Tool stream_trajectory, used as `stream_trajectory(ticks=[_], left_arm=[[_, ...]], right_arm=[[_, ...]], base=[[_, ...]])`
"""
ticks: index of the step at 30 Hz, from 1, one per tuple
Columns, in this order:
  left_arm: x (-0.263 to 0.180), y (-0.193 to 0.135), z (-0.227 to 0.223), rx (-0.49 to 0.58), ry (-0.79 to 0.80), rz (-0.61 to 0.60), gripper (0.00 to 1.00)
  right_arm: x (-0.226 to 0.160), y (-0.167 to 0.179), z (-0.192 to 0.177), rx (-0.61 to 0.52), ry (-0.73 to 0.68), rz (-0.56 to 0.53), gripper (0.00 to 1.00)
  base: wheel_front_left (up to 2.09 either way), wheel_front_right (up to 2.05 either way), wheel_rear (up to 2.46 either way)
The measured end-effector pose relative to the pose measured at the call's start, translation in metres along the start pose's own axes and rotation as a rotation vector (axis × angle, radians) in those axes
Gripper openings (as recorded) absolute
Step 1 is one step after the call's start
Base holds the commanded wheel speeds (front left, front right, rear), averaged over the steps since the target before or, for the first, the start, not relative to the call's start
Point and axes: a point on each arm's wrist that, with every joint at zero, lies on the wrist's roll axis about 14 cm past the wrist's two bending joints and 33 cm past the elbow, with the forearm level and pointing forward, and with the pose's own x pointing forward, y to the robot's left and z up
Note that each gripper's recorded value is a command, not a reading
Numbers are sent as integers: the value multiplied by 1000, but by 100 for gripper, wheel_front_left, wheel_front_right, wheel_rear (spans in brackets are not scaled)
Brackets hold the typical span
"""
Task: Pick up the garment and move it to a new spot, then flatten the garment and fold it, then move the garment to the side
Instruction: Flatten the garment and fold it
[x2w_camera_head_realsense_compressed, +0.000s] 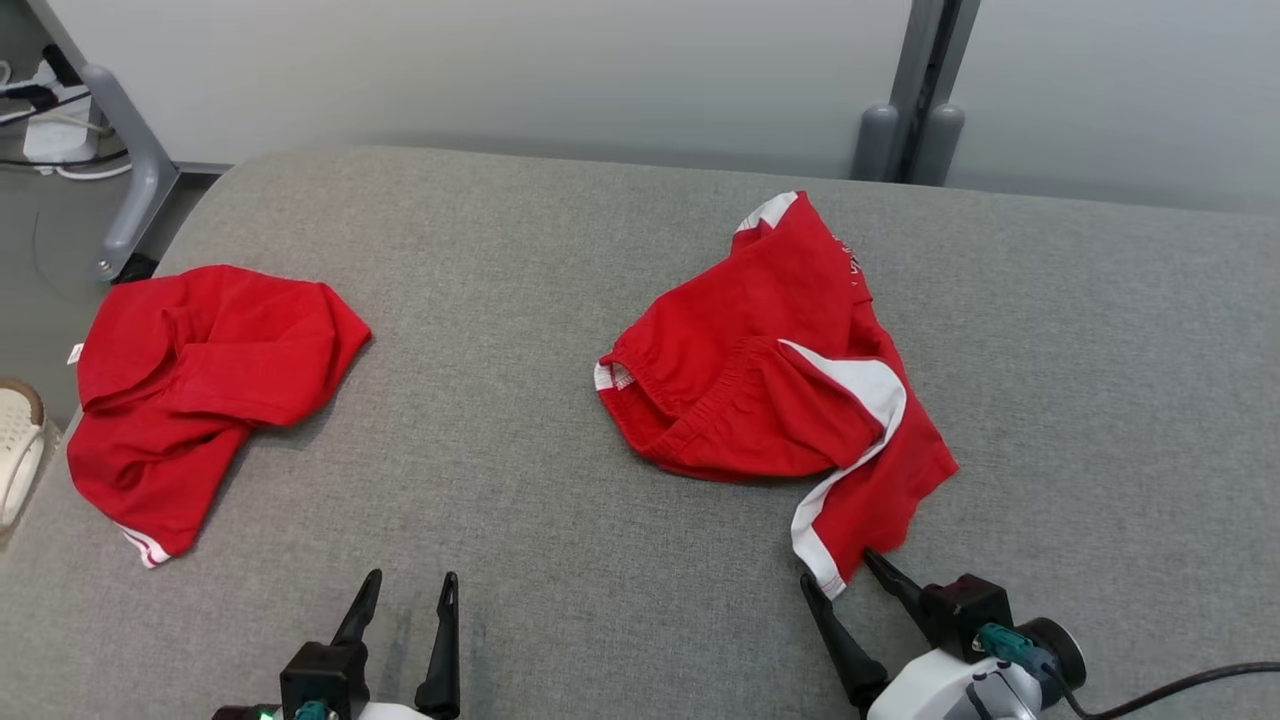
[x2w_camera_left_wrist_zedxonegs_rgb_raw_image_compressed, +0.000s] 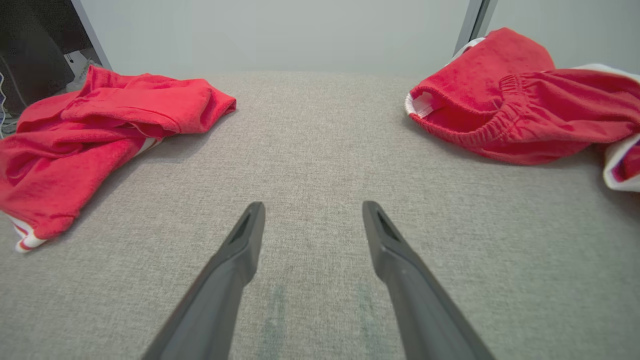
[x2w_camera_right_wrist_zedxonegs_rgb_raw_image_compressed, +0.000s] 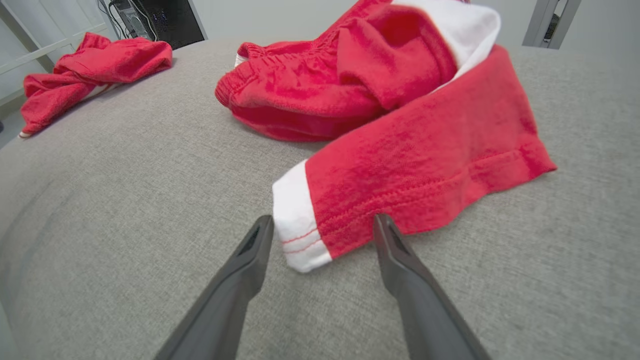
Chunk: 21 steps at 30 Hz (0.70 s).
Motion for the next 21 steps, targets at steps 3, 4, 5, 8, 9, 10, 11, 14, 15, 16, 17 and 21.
stream_trajectory(ticks=[3,4,5,8,9,10,11,14,15,16,17,21], left_arm=[[2,2,-1,-8,6,9,100],[3,2,-1,-7,8,11,100],[3,2,-2,-8,10,14,100],[7,2,0,-10,6,15,100],[8,1,0,-9,6,11,100],[9,-1,1,-10,4,5,100],[10,-3,3,-10,0,-2,100],[14,-12,5,-8,-6,-30,100],[15,-16,5,-8,-8,-45,100],[17,-21,6,-8,-9,-63,100],[18,-26,7,-9,-10,-77,100],[26,-52,14,-2,-29,-164,100]], right_arm=[[6,-5,-6,-20,24,-2,43],[8,-7,-7,-21,30,-5,10],[9,-8,-7,-22,31,-9,0],[13,-20,1,-19,6,-41,0],[13,-22,5,-24,-7,-49,0],[12,-26,9,-24,-20,-63,0],[10,-33,14,-23,-35,-84,0],[-5,-73,31,-44,-87,-193,0],[-15,-89,34,-53,-95,-238,0],[-26,-104,34,-62,-96,-284,0],[-36,-118,34,-69,-94,-326,0],[-73,-155,36,-117,-89,-443,0]], base=[[0,0,0],[0,0,0],[0,0,0],[0,0,0],[0,0,0],[0,0,0],[0,0,0],[0,0,0],[0,0,0],[0,0,0],[0,0,0],[0,0,0]])
